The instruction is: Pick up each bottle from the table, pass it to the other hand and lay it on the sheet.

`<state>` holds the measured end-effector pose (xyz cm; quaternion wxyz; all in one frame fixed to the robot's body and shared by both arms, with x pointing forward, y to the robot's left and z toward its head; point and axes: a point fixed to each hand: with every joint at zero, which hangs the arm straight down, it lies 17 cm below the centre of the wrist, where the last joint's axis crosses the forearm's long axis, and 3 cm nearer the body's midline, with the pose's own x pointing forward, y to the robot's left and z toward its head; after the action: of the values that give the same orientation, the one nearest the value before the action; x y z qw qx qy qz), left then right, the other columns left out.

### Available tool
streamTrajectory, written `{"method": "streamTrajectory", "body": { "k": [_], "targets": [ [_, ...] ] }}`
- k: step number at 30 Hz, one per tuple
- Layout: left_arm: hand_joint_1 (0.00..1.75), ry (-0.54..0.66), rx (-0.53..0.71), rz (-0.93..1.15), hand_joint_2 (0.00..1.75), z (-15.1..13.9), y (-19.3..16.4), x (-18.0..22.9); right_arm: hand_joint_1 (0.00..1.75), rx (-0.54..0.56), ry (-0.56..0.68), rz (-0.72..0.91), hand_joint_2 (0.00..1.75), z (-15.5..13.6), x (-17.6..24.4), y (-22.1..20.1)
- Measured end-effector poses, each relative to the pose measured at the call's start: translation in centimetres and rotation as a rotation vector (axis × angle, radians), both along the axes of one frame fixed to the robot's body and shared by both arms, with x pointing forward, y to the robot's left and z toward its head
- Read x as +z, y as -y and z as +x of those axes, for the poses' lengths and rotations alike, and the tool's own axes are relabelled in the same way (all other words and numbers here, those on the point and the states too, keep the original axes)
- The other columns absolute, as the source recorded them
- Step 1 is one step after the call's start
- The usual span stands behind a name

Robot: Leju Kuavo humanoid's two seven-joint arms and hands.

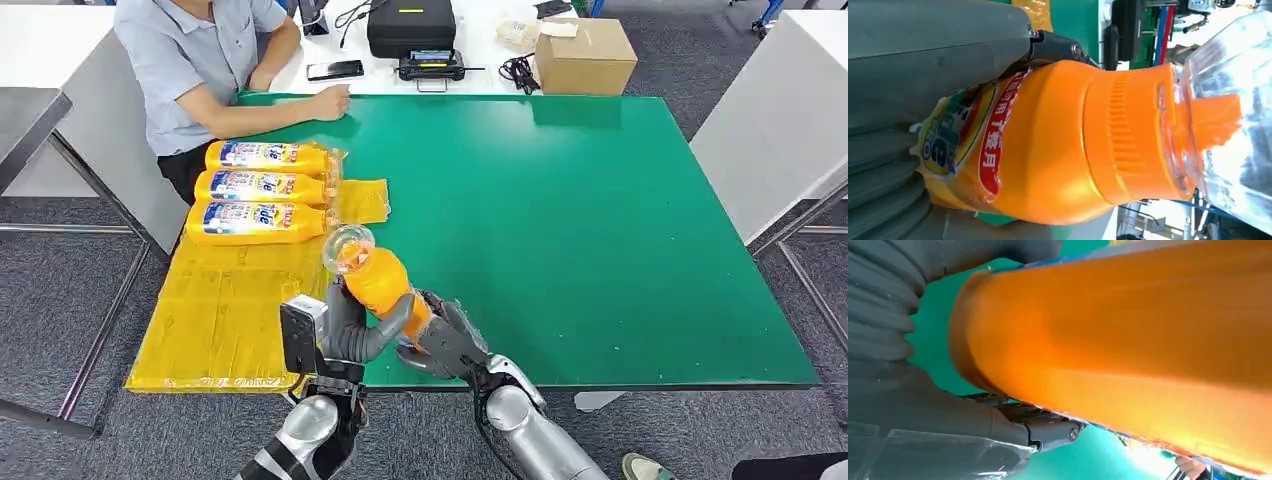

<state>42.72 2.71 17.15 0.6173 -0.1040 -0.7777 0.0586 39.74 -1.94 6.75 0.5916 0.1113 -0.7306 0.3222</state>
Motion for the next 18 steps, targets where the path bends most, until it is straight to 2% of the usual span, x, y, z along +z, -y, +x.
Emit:
{"method": "streamTrajectory", "body": {
  "k": [5,13,18],
  "targets": [
    [1.75,0.009,-0.003,0.033,1.75,0.0,0.0,-0.2,0.0,-0.012,-0.009,-0.012,1.75,0.0,-0.5,0.3],
    [1.75,0.048,0.05,0.108,1.75,0.3,-1.7,-0.1,0.0,-0.131,0.03,-0.109,1.75,0.2,-2.4,3.1],
    [1.75,0.061,0.089,0.116,1.75,0.6,-3.4,0.3,0.0,-0.179,0.024,-0.155,1.75,-0.6,-4.2,4.7]
  ]
}}
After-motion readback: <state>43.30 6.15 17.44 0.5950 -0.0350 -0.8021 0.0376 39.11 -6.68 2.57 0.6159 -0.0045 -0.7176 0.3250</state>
